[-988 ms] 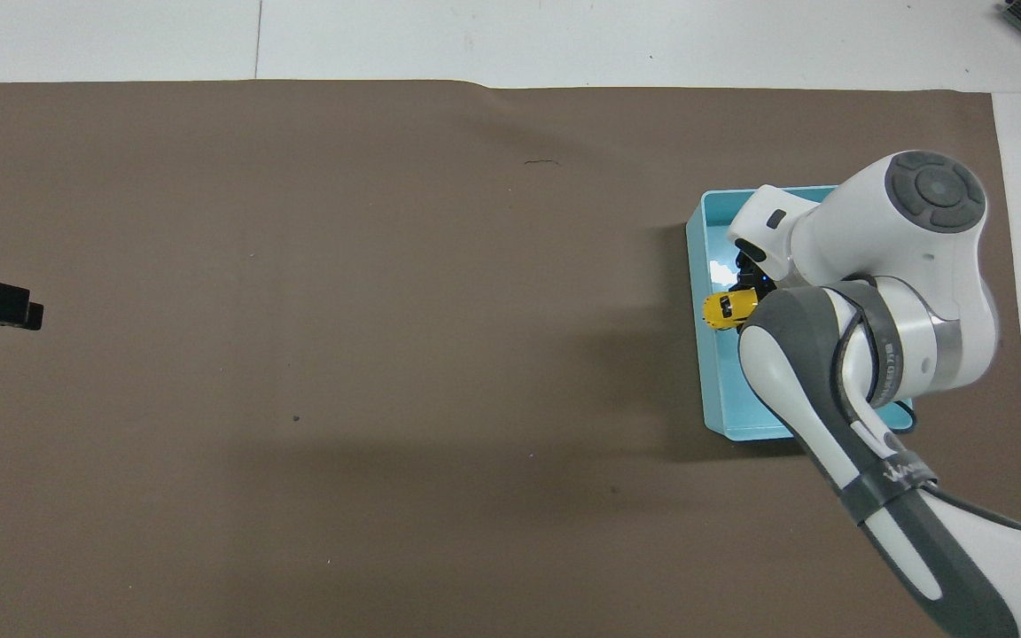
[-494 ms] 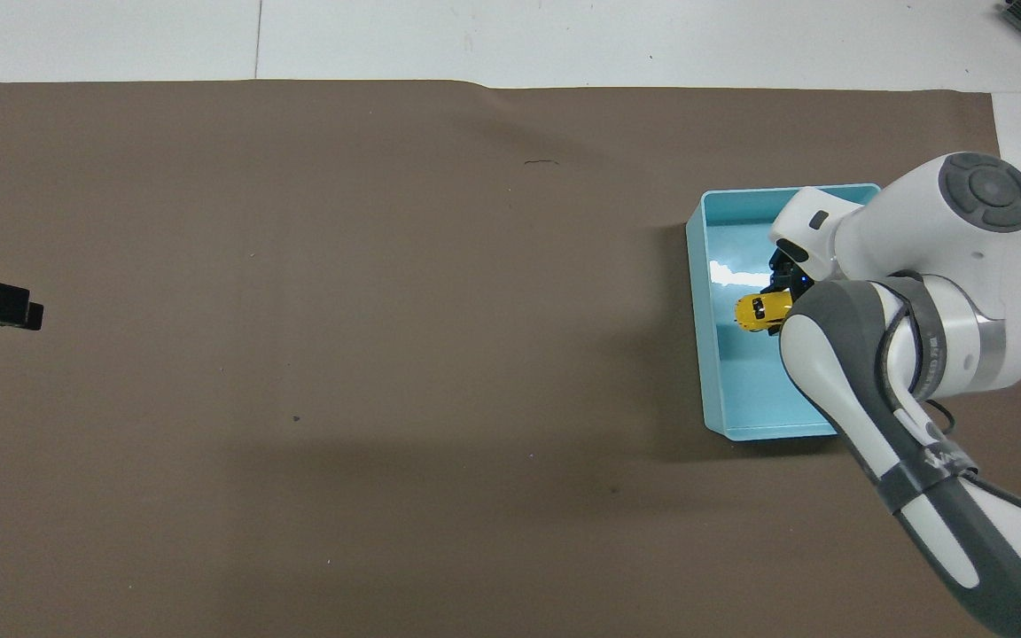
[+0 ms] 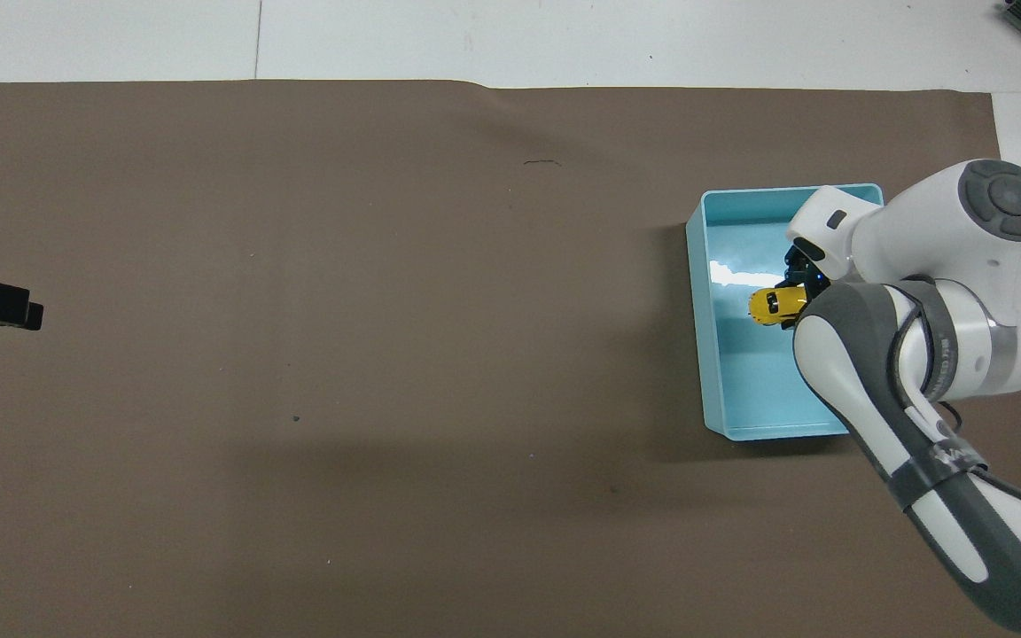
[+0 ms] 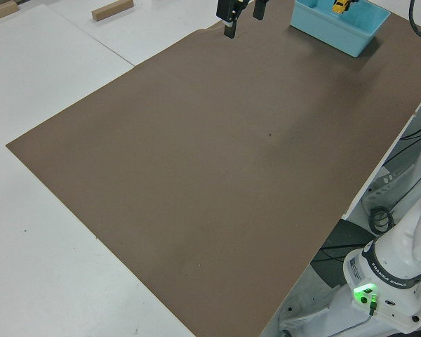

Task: Wind up and store yellow beetle car
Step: 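Carry the car into the blue bin with the right gripper, then set the car down inside the bin and open the right gripper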

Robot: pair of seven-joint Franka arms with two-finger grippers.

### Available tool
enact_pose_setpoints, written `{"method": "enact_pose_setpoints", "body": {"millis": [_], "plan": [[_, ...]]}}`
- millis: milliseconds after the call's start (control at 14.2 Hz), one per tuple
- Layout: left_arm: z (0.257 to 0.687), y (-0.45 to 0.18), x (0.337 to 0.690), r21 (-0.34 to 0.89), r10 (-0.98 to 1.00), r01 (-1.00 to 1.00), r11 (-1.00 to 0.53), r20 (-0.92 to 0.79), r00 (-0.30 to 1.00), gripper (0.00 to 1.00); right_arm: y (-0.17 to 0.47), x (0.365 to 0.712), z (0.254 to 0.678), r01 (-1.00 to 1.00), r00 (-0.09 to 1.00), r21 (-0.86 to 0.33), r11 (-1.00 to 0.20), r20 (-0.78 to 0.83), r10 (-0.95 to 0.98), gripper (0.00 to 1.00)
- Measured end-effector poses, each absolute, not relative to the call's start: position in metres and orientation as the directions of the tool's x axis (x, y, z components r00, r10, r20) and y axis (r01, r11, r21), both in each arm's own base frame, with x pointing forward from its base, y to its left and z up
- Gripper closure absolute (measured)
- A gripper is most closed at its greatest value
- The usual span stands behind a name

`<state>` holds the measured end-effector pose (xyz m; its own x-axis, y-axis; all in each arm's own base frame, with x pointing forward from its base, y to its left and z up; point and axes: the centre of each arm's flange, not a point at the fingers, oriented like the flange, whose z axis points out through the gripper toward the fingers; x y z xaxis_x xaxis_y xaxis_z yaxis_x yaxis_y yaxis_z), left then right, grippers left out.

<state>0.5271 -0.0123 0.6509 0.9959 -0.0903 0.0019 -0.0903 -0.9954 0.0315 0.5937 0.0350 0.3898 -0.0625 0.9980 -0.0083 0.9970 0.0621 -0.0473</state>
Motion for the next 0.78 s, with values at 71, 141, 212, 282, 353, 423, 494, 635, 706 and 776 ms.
{"method": "enact_pose_setpoints", "body": {"millis": [71,141,212,282,353,423,494,635,706,776], "plan": [[0.651,-0.012,0.527,0.032,-0.09,-0.09,-0.995,0.002,0.996,0.0,0.033,0.592,0.388,0.997,-0.063,-0.051,0.062,-0.014,0.998,0.51],[0.651,-0.012,0.527,0.032,-0.09,-0.09,-0.995,0.002,0.996,0.0,0.032,0.59,0.385,0.997,-0.065,-0.053,0.064,-0.017,0.998,0.51],[0.651,-0.012,0.527,0.032,-0.09,-0.09,-0.995,0.002,0.996,0.0,0.032,0.588,0.382,0.997,-0.065,-0.046,0.065,-0.019,0.998,0.51],[0.651,-0.012,0.527,0.032,-0.09,-0.09,-0.995,0.002,0.996,0.0,0.03,0.586,0.376,0.997,-0.064,-0.039,0.063,-0.02,0.998,0.51],[0.651,-0.012,0.527,0.032,-0.09,-0.09,-0.995,0.002,0.996,0.0,0.028,0.584,0.369,0.998,-0.061,-0.032,0.06,-0.02,0.998,0.51],[0.651,-0.012,0.527,0.032,-0.09,-0.09,-0.995,0.002,0.996,0.0,0.025,0.581,0.363,0.998,-0.06,-0.027,0.06,-0.021,0.998,0.51],[0.651,-0.012,0.527,0.032,-0.09,-0.09,-0.995,0.002,0.996,0.0,0.024,0.579,0.357,0.998,-0.064,-0.026,0.063,-0.022,0.998,0.51],[0.651,-0.012,0.527,0.032,-0.09,-0.09,-0.995,0.002,0.996,0.0,0.018,0.577,0.354,0.998,-0.067,-0.022,0.067,-0.022,0.997,0.51],[0.651,-0.012,0.527,0.031,-0.09,-0.09,-0.995,0.002,0.996,0.0,0.014,0.577,0.354,0.998,-0.065,-0.019,0.065,-0.022,0.998,0.51],[0.651,-0.012,0.527,0.032,-0.09,-0.09,-0.995,0.002,0.996,0.0,0.01,0.576,0.354,0.998,-0.064,-0.016,0.063,-0.022,0.998,0.51]]}}
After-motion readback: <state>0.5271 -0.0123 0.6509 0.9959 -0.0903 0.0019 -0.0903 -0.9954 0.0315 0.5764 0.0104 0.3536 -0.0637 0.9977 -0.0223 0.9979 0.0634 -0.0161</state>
